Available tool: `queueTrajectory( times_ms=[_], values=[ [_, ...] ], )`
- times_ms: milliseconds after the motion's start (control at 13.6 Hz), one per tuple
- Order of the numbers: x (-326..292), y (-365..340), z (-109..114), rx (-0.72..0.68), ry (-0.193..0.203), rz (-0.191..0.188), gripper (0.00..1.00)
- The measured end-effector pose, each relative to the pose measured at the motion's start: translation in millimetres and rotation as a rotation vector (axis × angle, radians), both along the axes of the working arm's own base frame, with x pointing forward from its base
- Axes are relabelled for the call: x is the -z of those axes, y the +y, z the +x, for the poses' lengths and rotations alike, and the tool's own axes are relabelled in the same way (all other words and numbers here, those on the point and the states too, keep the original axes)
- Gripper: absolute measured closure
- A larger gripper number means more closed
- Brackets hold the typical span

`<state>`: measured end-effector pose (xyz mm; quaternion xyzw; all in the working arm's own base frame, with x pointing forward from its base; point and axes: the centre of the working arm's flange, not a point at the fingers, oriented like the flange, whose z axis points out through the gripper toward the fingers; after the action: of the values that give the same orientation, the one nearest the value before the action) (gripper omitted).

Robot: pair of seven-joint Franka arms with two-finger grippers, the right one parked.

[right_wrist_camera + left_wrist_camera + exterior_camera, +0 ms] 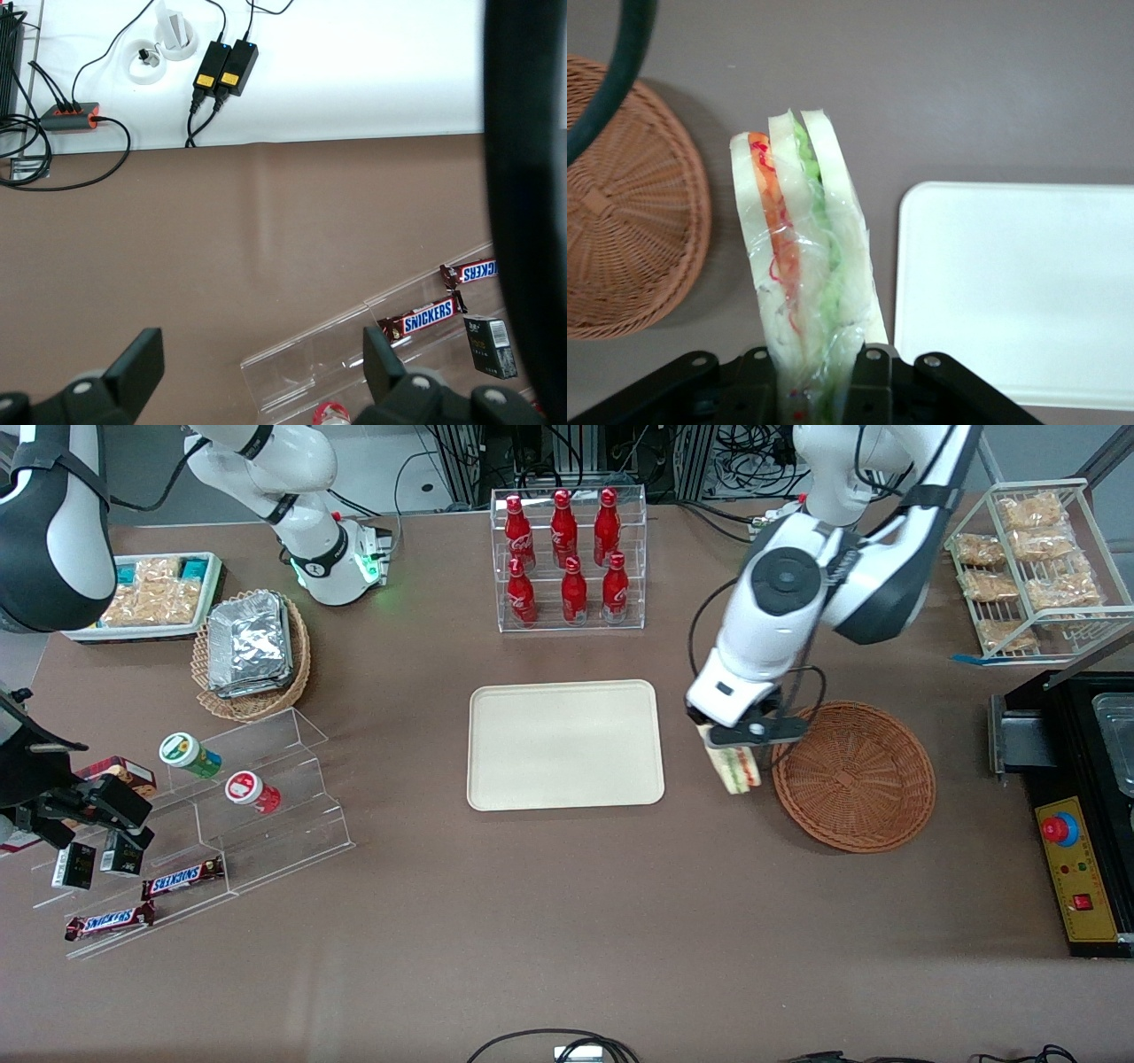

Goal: Place sandwich from basket to tray
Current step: 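Lift the sandwich and carry it over the cream tray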

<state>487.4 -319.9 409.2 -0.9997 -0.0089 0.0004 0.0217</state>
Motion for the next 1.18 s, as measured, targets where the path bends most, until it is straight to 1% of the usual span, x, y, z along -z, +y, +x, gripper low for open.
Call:
queueTrajectory(
  times_ms=[74,295,443,516,664,811,959,1180],
  values=[
    [10,-15,-7,0.033,0.004,0.001,0.83],
    [45,-60,-32,0.123,0.037,0.004,0.84],
    [73,-91,-51,0.182,0.051,-0.006,0.84],
    [86,-100,-57,0.200,0.060,-0.008,0.84],
    [106,-109,-65,0.225,0.082,0.004,0.84],
    [124,-120,-78,0.258,0.105,0.021,0.84],
    [148,-131,-90,0.296,0.115,0.034,0.84],
    [186,-141,-102,0.300,0.120,0.050,0.84]
  ],
)
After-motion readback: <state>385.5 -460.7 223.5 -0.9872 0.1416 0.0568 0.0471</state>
